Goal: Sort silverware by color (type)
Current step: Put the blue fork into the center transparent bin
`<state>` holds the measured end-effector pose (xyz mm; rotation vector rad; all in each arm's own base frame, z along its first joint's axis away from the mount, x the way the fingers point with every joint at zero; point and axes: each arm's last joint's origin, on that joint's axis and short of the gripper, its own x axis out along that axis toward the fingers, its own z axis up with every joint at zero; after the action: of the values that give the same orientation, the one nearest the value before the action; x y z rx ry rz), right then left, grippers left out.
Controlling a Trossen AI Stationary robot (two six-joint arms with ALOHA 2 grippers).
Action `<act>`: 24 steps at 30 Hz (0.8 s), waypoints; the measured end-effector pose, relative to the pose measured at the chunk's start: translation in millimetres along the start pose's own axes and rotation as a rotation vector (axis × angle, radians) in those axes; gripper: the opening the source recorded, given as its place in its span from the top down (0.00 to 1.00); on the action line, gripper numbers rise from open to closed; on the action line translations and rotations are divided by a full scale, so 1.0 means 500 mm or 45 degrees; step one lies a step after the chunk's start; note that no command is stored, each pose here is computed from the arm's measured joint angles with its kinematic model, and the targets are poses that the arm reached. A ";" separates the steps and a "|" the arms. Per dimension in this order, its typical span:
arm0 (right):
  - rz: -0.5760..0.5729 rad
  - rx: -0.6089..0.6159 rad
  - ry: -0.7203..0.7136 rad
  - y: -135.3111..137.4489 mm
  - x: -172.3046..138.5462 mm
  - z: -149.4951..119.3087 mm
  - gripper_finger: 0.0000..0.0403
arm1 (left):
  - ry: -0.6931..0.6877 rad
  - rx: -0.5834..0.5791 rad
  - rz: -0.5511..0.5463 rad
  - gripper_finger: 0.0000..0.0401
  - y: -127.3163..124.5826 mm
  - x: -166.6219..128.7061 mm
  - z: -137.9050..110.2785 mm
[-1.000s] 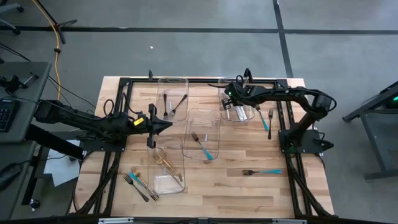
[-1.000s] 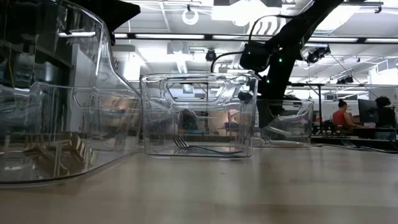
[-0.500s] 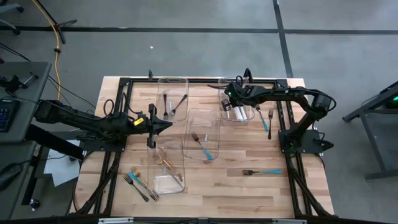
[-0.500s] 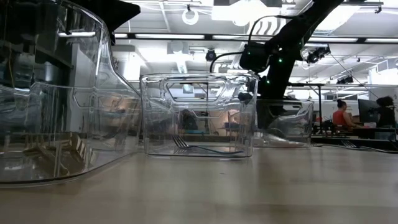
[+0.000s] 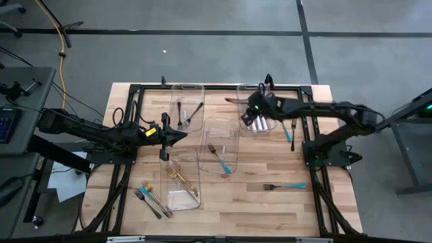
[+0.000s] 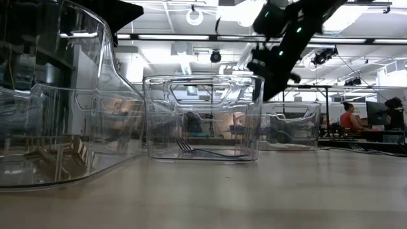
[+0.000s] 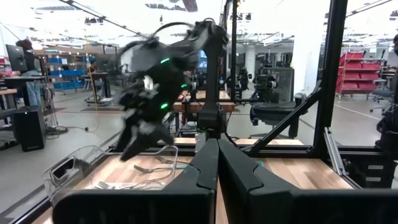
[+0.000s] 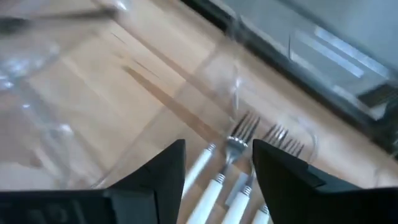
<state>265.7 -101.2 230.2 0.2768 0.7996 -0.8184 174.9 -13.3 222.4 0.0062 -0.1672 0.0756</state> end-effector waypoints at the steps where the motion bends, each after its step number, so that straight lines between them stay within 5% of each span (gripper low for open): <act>1: 0.009 -0.019 -0.050 0.008 -0.016 -0.009 0.54 | 0.000 0.000 0.000 1.00 0.000 0.000 0.000; 10: 0.441 0.005 -0.612 0.054 -0.106 -0.136 0.54 | 0.004 0.000 -0.001 1.00 0.000 0.000 -0.001; 17: 0.820 -0.051 -1.080 0.065 -0.151 -0.160 0.54 | 0.015 0.002 0.000 1.00 0.000 0.000 -0.002; 24: 0.890 -0.133 -1.106 0.078 -0.164 -0.169 0.54 | 0.031 0.019 -0.001 1.00 0.000 0.000 -0.005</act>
<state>216.0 12.3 229.4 0.0709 -0.0945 -0.1731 175.3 -13.4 220.0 0.0202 -0.1419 0.0758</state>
